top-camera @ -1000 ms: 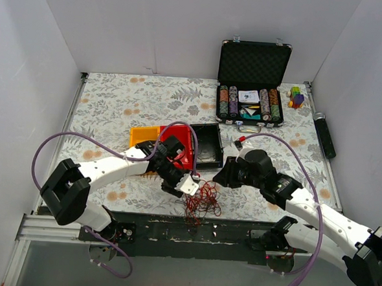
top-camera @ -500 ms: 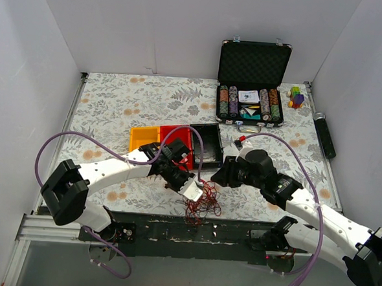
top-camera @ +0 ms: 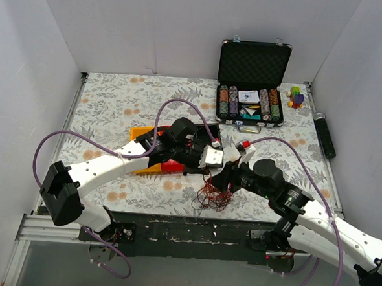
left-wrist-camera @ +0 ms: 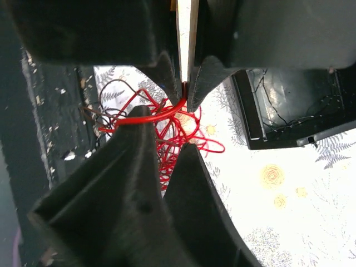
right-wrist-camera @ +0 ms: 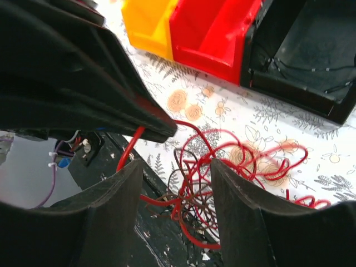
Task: Untangle the cables
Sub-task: Untie the cable.
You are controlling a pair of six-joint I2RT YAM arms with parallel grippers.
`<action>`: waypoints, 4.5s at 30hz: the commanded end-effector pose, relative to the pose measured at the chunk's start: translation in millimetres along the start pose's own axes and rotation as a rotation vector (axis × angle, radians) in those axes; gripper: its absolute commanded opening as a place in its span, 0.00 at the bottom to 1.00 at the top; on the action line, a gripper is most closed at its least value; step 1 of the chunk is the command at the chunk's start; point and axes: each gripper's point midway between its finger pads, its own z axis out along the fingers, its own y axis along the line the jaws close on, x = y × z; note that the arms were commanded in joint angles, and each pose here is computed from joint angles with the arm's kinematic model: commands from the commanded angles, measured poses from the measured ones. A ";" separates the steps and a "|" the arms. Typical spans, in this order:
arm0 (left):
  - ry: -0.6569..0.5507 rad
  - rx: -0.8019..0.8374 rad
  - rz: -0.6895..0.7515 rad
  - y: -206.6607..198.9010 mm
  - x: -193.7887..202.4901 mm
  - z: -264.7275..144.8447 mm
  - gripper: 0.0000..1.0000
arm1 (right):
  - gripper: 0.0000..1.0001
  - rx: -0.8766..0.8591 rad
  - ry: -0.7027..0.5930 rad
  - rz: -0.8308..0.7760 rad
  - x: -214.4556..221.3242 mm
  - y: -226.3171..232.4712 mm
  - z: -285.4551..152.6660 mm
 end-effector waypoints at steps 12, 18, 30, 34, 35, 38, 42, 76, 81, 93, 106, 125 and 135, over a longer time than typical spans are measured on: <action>-0.139 -0.055 -0.244 7.8 -47.8 -8.6 0.00 | 0.66 -0.065 -0.214 -0.125 -35.0 17.7 -25.5; -0.105 -0.064 -0.314 13.8 -41.3 -1.3 0.00 | 0.68 -0.038 -0.203 -0.217 -39.3 23.8 -18.0; -0.076 -0.086 -0.352 14.4 -27.2 4.5 0.00 | 0.70 0.071 -0.298 -0.189 -47.9 1.6 -48.0; -0.077 -0.097 -0.375 16.8 -28.1 5.1 0.00 | 0.69 0.151 -0.321 -0.158 -48.4 -14.6 -57.7; -0.078 -0.102 -0.385 17.9 -28.8 5.0 0.00 | 0.69 0.109 -0.332 -0.172 -48.7 -8.3 -57.4; -0.073 -0.112 -0.403 18.4 -26.8 5.0 0.00 | 0.70 -0.004 -0.340 -0.214 -49.5 12.1 -57.2; -0.077 -0.119 -0.417 19.0 -27.9 4.2 0.00 | 0.71 -0.050 -0.264 -0.256 -43.9 24.3 -42.0; -0.469 -0.089 -0.236 29.2 -211.7 -102.5 0.00 | 0.64 0.191 -0.124 -0.025 69.8 -60.3 16.1; -0.570 -0.232 -0.131 46.2 -255.9 -147.3 0.00 | 0.68 0.226 -0.118 0.001 77.3 -69.7 11.3; -0.877 -0.579 0.119 57.8 -348.5 -277.1 0.00 | 0.67 0.288 -0.069 0.021 92.5 -83.3 11.6; -1.294 -1.103 0.435 29.2 -407.9 -452.7 0.00 | 0.68 0.342 -0.038 0.026 95.7 -89.3 11.0; -1.407 -1.490 0.773 -25.6 -421.4 -555.0 0.00 | 0.68 0.429 0.008 0.060 112.4 -107.5 2.6; -1.265 -1.531 0.695 4.1 -396.5 -525.1 0.00 | 0.68 0.408 -0.015 0.048 101.3 -100.1 2.8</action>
